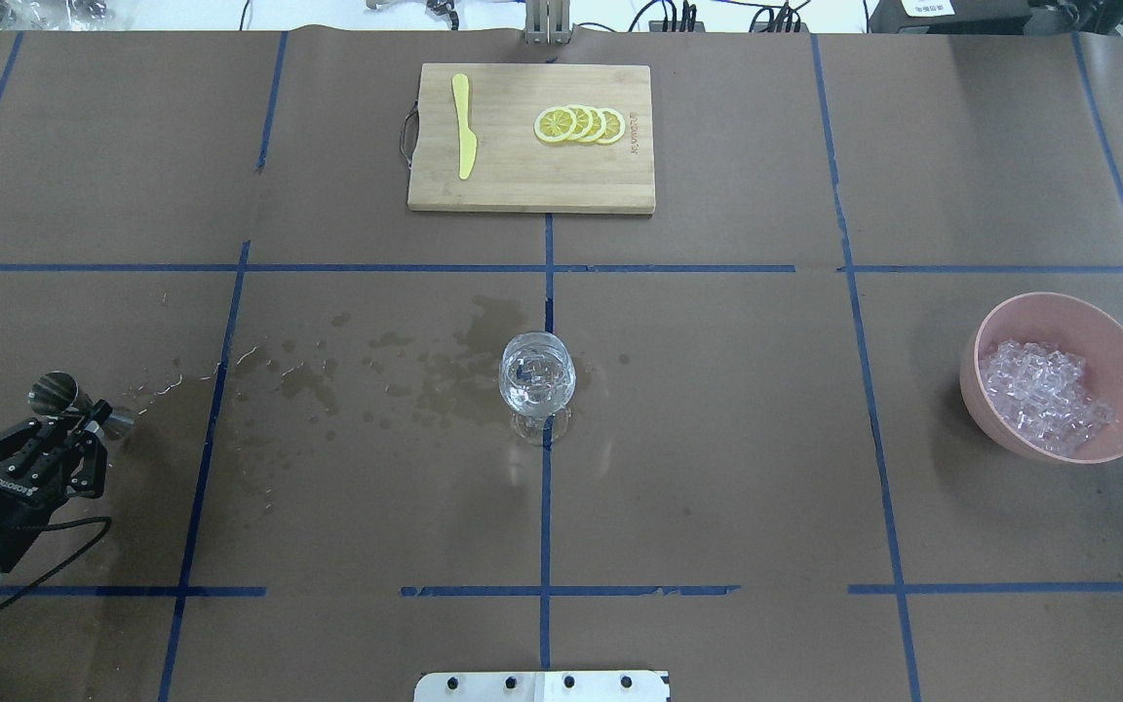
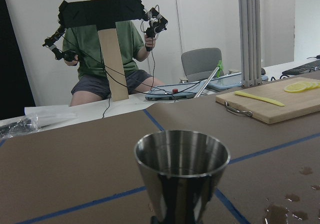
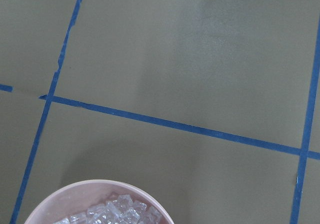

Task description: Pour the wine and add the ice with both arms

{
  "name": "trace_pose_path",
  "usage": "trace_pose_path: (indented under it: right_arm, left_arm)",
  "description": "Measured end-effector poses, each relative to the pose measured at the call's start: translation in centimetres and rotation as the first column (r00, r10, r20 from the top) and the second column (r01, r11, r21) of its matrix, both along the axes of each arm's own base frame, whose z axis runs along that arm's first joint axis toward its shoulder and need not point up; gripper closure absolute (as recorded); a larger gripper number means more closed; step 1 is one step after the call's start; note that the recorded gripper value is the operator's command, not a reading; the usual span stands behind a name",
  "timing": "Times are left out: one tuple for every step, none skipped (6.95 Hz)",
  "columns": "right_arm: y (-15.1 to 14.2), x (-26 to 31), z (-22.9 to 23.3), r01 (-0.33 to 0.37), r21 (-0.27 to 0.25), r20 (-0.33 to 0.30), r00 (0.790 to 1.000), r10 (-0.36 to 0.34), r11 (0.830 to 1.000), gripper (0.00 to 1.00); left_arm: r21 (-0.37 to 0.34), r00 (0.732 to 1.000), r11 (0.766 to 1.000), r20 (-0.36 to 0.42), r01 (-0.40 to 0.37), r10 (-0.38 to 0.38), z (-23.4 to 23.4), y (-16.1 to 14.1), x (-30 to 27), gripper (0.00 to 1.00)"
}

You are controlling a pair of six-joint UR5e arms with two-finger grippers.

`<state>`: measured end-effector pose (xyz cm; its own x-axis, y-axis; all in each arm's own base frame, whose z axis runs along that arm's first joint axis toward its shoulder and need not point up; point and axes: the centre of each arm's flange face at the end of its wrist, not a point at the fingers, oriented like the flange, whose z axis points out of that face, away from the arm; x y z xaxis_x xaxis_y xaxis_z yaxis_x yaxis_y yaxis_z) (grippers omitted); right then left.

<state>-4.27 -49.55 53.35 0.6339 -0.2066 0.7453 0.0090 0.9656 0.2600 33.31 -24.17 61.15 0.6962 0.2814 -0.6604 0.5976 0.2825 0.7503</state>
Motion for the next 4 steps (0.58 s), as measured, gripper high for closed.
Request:
trace_pose_path:
  right_arm:
    - [0.04, 0.01, -0.02, 0.000, 0.001, 0.000, 1.000, 0.000, 1.000, 0.00]
    - [0.14, 0.03, 0.01, 0.000, 0.000, 0.000, 1.000, 0.000, 1.000, 0.00]
    - [0.27, 0.05, 0.06, 0.000, -0.001, 0.000, 1.000, 0.000, 1.000, 0.00]
    - [0.31, 0.06, 0.11, 0.001, -0.003, 0.000, 1.000, -0.001, 1.000, 0.00]
  left_arm:
    - [-0.012, 1.000, 1.000, -0.016, -0.014, 0.014, 0.22, 0.55, 0.39, 1.00]
    - [-0.017, 1.000, 1.000, -0.022, -0.020, 0.019, 0.26, 0.79, 0.57, 1.00]
    - [-0.018, 0.999, 1.000, -0.023, -0.023, 0.022, 0.26, 0.91, 0.67, 1.00]
    - [-0.018, 0.999, 0.999, -0.023, -0.027, 0.027, 0.25, 1.03, 0.78, 1.00]
